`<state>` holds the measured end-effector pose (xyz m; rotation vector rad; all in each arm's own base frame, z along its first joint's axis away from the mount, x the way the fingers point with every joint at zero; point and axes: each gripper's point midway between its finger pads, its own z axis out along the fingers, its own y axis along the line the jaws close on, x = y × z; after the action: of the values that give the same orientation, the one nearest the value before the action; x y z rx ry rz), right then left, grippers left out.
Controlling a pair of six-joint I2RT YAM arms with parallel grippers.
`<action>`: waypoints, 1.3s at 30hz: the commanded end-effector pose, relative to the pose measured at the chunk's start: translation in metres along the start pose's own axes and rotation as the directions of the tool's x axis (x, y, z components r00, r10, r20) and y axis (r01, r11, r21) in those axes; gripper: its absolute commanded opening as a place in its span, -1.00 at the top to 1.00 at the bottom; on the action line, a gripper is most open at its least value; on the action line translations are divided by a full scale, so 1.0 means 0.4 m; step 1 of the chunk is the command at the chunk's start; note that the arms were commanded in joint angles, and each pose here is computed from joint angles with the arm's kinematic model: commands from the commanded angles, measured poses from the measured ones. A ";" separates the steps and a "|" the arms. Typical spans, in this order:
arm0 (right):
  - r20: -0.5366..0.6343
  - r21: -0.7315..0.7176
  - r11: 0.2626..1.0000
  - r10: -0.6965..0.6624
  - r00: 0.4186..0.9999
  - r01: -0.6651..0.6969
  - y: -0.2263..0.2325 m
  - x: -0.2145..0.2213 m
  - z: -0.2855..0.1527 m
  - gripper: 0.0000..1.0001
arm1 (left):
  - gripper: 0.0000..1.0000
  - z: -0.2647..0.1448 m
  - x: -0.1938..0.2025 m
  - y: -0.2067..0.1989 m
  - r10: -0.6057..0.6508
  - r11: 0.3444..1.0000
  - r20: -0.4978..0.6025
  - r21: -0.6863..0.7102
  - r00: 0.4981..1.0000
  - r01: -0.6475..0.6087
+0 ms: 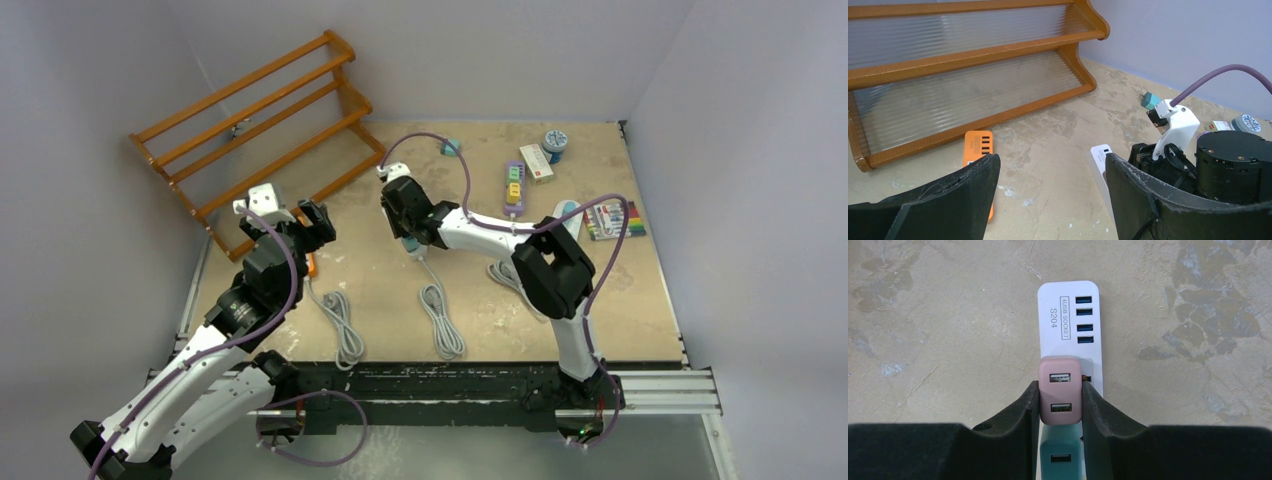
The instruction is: Insert the plug
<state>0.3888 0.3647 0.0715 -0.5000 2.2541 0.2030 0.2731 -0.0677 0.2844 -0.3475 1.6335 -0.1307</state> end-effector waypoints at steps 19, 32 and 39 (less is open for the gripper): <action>-0.443 0.056 0.984 -0.126 0.888 0.168 -0.096 0.371 -0.006 0.86 | -0.52 -0.004 -0.017 -0.022 -0.037 0.998 0.013 0.043 0.999 0.036; -0.220 -0.015 1.000 -0.007 0.975 0.004 -0.014 0.103 -0.072 -0.04 | -0.52 -0.002 -0.011 -0.020 -0.028 0.999 0.007 0.037 1.000 0.028; -0.040 -0.079 0.993 0.089 0.995 -0.091 0.010 -0.106 -0.157 -0.66 | -0.52 -0.002 -0.008 -0.016 -0.025 0.999 0.005 0.029 1.000 0.025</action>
<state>0.3554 0.3482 0.0674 -0.5471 2.4338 0.1906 0.2730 -0.0722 0.2838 -0.3285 1.6417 -0.1517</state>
